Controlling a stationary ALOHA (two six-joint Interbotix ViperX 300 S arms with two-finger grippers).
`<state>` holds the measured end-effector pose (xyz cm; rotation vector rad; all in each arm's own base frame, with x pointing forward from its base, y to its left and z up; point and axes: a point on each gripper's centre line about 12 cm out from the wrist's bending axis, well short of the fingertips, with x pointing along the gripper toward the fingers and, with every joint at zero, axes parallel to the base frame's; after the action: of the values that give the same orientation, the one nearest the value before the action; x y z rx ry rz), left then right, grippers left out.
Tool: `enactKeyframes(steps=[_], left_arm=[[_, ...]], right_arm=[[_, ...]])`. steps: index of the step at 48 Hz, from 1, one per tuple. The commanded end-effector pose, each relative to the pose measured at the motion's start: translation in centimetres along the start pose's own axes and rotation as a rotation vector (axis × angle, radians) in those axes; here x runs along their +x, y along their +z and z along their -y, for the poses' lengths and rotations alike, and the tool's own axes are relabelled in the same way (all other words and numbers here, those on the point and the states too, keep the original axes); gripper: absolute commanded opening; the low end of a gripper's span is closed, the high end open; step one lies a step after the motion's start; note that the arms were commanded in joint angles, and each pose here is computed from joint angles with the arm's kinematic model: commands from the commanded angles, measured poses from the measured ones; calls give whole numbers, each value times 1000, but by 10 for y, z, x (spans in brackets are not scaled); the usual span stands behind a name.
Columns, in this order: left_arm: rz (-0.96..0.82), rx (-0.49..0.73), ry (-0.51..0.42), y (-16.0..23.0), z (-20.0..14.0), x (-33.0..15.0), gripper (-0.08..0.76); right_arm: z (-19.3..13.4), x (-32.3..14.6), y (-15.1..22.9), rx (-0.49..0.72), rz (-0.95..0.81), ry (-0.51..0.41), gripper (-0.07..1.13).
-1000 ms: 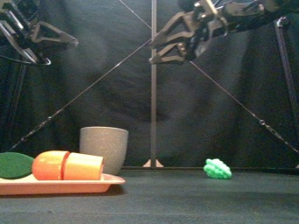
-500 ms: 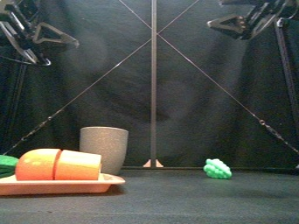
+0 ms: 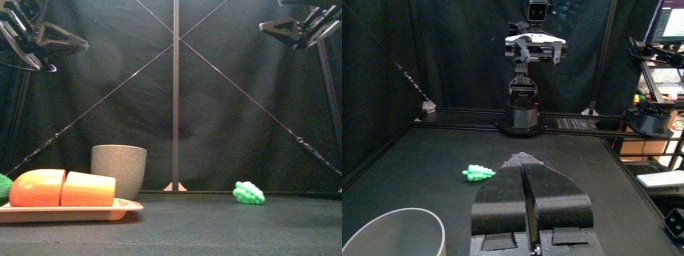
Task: Pick the carrot then place it on the pink plate
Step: Drop carrot on the pink plate and return to neutral
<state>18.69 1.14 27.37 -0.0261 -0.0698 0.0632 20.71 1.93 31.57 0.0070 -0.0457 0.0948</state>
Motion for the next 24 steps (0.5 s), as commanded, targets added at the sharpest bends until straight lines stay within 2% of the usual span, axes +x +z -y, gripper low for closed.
enactKeyframes(steps=[1, 24], left_arm=[[25, -3, 2, 8, 0, 2, -35], [25, -4, 2, 7, 0, 1, -35]], right_arm=[[-1, 1, 3, -1, 14, 3, 949], [0, 0, -4, -4, -3, 2, 949]])
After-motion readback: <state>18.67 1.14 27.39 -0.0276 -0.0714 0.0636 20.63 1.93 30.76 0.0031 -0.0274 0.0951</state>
